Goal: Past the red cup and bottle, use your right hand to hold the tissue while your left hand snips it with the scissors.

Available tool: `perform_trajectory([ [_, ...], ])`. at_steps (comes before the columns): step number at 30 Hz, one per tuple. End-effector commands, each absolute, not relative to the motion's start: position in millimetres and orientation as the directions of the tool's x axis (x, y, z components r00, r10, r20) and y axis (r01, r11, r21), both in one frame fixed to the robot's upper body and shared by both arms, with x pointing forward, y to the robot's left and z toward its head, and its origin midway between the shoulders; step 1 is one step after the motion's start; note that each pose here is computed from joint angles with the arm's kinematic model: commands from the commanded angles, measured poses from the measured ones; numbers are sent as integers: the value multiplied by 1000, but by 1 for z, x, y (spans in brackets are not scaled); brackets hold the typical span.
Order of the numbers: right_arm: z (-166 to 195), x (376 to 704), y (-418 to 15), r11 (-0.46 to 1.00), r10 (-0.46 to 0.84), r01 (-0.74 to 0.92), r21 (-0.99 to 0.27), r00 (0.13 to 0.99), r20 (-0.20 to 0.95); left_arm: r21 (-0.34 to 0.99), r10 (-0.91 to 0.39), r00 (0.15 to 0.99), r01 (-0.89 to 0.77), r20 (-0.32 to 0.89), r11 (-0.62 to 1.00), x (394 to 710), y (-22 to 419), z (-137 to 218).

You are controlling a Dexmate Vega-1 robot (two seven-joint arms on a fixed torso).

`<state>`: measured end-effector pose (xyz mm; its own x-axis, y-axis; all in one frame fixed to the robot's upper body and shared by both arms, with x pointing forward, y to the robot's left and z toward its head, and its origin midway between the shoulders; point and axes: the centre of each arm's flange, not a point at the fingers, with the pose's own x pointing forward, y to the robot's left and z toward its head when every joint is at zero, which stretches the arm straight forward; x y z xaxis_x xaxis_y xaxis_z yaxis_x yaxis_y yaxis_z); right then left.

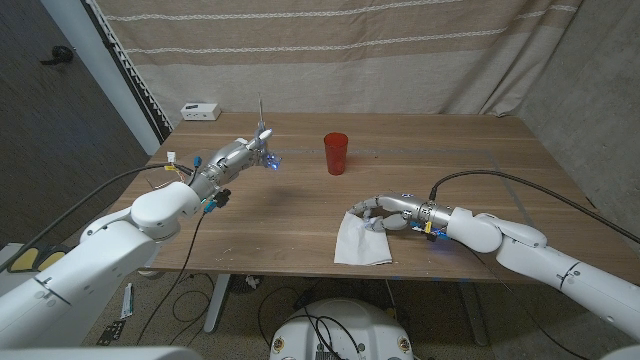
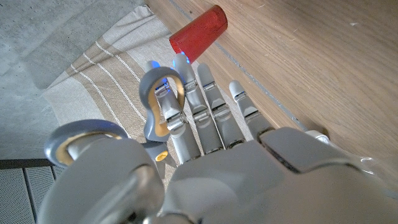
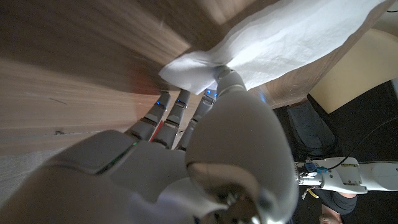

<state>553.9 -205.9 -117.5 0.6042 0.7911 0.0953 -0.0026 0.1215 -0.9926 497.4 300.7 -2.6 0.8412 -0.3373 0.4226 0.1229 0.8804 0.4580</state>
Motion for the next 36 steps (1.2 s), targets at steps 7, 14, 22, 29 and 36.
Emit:
perform_trajectory([
  [7, -87, 561, -223, 214, 744, 27, -976, 644, 181, 457, -337, 843, 124, 420, 881, 498, 301, -4],
  [14, -78, 563, -230, 279, 714, 50, -959, 657, 242, 456, -331, 846, 119, 418, 882, 499, 302, -5],
  [22, -60, 564, -241, 368, 673, 55, -928, 673, 307, 449, -327, 847, 120, 418, 885, 500, 303, -5],
  [29, -51, 564, -248, 479, 628, 31, -878, 687, 367, 464, -326, 839, 100, 437, 880, 500, 302, -1],
  [36, -44, 567, -259, 580, 565, 30, -814, 706, 428, 458, -316, 838, 90, 445, 884, 499, 304, 1],
])
